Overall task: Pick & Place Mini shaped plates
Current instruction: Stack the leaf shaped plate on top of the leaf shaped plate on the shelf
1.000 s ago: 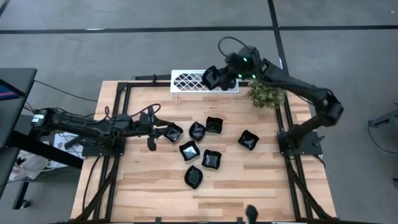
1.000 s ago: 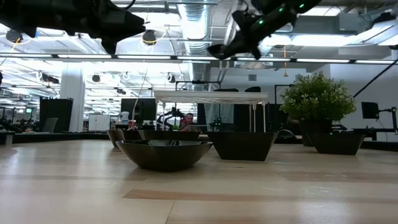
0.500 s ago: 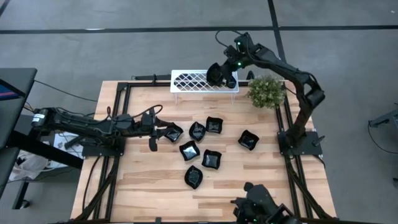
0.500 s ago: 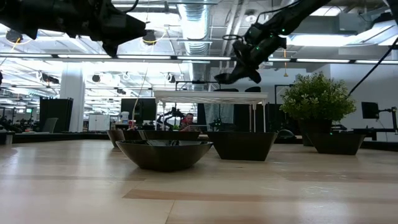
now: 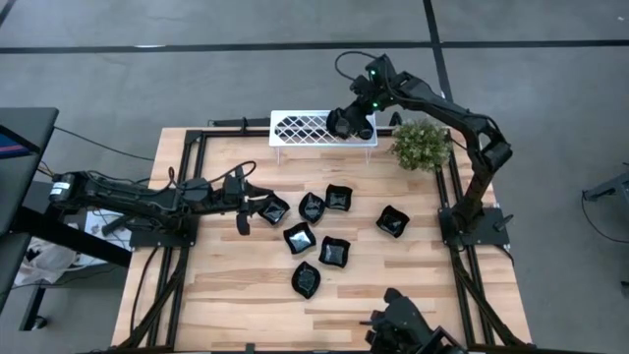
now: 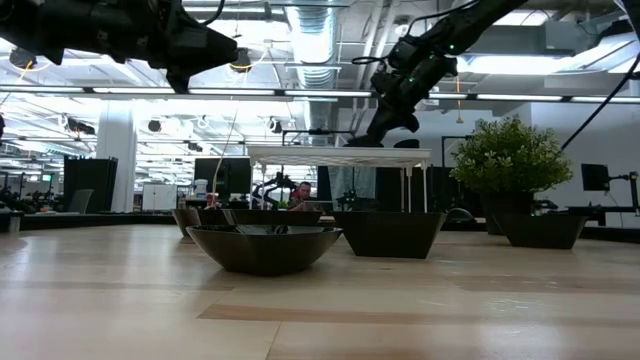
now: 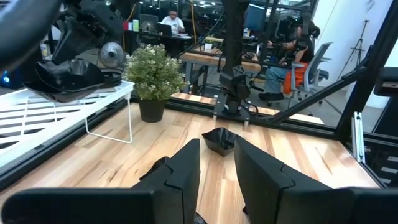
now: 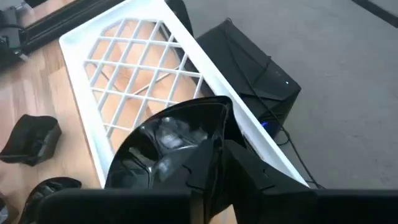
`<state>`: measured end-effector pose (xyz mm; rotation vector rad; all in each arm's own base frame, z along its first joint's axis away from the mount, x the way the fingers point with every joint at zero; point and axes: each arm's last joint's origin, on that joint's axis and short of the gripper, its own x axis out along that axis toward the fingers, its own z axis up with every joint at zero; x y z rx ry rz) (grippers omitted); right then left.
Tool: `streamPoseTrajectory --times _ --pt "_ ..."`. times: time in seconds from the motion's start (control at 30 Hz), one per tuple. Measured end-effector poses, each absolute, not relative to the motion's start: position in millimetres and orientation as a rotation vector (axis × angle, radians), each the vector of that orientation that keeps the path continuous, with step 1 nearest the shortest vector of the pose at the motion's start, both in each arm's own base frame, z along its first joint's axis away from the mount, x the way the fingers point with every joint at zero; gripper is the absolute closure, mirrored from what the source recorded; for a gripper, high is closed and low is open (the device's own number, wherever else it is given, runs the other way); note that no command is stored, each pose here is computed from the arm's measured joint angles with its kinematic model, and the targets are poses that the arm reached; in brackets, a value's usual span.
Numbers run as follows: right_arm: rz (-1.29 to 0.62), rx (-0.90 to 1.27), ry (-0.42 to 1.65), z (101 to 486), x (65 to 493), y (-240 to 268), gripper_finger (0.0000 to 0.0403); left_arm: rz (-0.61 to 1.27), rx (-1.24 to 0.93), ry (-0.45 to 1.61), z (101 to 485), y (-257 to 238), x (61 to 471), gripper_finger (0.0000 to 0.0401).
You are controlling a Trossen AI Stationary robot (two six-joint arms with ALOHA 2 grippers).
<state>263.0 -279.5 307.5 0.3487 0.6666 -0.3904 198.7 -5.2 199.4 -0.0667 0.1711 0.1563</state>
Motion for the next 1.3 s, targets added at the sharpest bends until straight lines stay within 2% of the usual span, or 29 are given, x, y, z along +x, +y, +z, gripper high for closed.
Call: streamPoseTrajectory --times 0.47,0.7,1.03,1.2,1.3 --pt "-0.399 0.309 0.686 307 265 -278 0.0318 0.156 -0.067 0.171 199 -5 199 0.0299" --pt "-0.457 0.173 0.697 324 267 -262 0.0318 0.155 -0.067 0.172 199 -5 199 0.0299" --pt "-0.397 -0.028 0.579 376 261 -197 0.0330 0.113 -0.099 0.261 179 -17 210 0.0299" --pt "-0.318 -0.085 0.554 382 252 -151 0.0332 0.058 -0.097 0.310 157 -32 224 0.0299" --pt "-0.210 -0.134 0.562 372 247 -115 0.0332 -0.004 -0.098 0.317 158 -43 238 0.0299"
